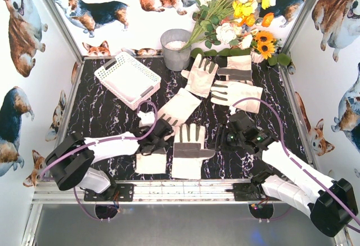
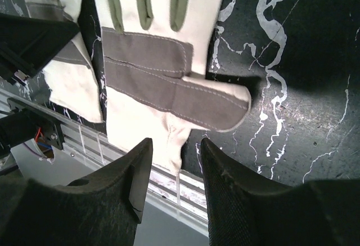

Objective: Put the gloves into the storage basket
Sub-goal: Move the glove to the center of the board.

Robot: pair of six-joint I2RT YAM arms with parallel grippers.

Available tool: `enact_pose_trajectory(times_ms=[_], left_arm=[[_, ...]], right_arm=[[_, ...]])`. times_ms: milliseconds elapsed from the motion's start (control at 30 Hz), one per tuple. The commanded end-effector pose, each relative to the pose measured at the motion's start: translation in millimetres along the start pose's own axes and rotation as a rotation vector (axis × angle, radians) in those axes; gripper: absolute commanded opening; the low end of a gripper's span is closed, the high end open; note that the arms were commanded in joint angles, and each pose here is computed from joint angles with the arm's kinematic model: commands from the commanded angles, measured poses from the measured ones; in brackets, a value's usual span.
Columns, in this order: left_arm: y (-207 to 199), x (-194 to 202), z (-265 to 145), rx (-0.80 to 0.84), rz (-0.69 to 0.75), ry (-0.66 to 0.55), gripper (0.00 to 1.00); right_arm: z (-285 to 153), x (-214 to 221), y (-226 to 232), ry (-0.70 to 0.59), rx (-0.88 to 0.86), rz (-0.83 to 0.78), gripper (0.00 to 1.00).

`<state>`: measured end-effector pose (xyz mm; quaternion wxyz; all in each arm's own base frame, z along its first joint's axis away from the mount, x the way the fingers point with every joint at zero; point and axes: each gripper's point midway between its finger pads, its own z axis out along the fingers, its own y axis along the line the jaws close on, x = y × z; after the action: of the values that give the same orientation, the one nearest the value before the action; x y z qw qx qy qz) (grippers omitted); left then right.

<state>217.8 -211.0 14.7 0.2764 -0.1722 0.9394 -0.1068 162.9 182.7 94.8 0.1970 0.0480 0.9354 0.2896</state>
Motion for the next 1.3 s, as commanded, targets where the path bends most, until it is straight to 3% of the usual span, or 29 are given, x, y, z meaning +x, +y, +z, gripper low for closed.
enact_pose_trajectory(times_ms=[0,233,300,400,467,667,1000,1267], left_arm=[[20.1,44.0,1.8,-0.095,-0.081,0.111,0.0],[16.3,45.8,-14.7,-0.091,-0.089,0.089,0.0],[11.8,41.5,-21.2,-0.07,-0.066,0.081,0.11],[1.7,28.6,-34.8,-0.015,-0.031,0.054,0.38],[-6.7,18.6,-46.0,0.032,0.012,0.033,0.51],[16.9,-4.8,-80.5,-0.006,0.166,0.022,0.69],[105.4,-39.5,-83.0,-0.069,-0.02,0.086,0.7],[118.7,-45.9,-58.8,-0.096,-0.127,0.122,0.67]], right_arm=[[-2.6,-7.6,4.6,-0.043,-0.03,-0.024,0.42],[-1.9,-6.0,3.8,-0.035,-0.03,-0.031,0.42],[-2.7,-6.9,4.9,-0.038,-0.033,-0.03,0.43],[-4.0,-7.8,8.0,-0.039,-0.043,-0.028,0.43],[-4.9,-8.2,11.1,-0.035,-0.055,-0.03,0.44],[-0.7,-1.1,21.2,0.025,-0.107,-0.03,0.46],[39.7,18.7,23.7,0.137,-0.086,-0.045,0.4],[66.1,14.5,-5.4,0.113,0.04,-0.062,0.37]])
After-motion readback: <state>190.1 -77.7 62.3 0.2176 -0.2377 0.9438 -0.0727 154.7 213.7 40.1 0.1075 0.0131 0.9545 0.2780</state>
